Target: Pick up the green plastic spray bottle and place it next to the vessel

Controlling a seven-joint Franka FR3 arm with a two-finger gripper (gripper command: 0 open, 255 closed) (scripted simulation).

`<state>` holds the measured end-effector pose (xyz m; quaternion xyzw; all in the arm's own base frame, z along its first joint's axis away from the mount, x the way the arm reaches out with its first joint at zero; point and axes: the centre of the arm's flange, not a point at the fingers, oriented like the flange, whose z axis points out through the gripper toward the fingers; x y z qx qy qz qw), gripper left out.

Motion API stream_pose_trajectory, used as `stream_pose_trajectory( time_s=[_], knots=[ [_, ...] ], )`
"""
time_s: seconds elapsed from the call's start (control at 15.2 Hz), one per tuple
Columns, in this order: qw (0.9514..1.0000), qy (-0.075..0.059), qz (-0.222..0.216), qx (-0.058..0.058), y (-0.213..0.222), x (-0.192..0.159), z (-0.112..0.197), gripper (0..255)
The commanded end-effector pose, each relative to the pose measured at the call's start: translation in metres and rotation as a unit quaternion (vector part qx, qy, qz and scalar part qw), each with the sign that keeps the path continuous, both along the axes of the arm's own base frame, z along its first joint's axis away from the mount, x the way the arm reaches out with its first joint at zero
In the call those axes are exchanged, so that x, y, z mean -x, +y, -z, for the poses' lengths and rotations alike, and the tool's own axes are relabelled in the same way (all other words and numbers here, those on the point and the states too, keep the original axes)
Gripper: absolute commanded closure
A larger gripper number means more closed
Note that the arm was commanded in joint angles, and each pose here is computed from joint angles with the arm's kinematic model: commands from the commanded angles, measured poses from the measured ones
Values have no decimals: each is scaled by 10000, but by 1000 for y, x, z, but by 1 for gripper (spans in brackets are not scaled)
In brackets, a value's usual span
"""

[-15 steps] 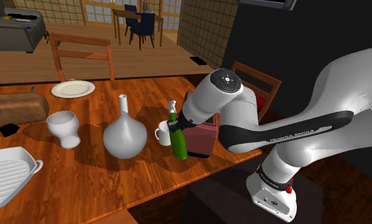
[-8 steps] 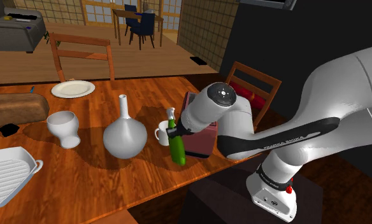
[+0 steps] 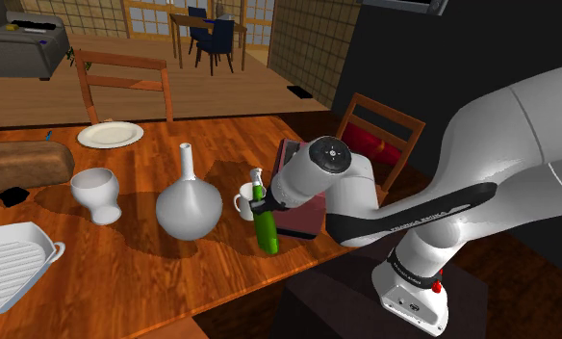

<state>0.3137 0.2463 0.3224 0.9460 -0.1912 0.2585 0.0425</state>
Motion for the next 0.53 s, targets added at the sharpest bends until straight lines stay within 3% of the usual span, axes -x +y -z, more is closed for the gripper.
stream_pose_trajectory(
  time_s=[0.0,0.13,0.2,0.46],
  knots=[
    [10000,51,6,27,-1,2,4,255],
    [10000,51,6,27,-1,2,4,255],
    [10000,51,6,28,-2,2,5,0],
    [10000,51,6,28,-3,1,4,0]
  ],
)
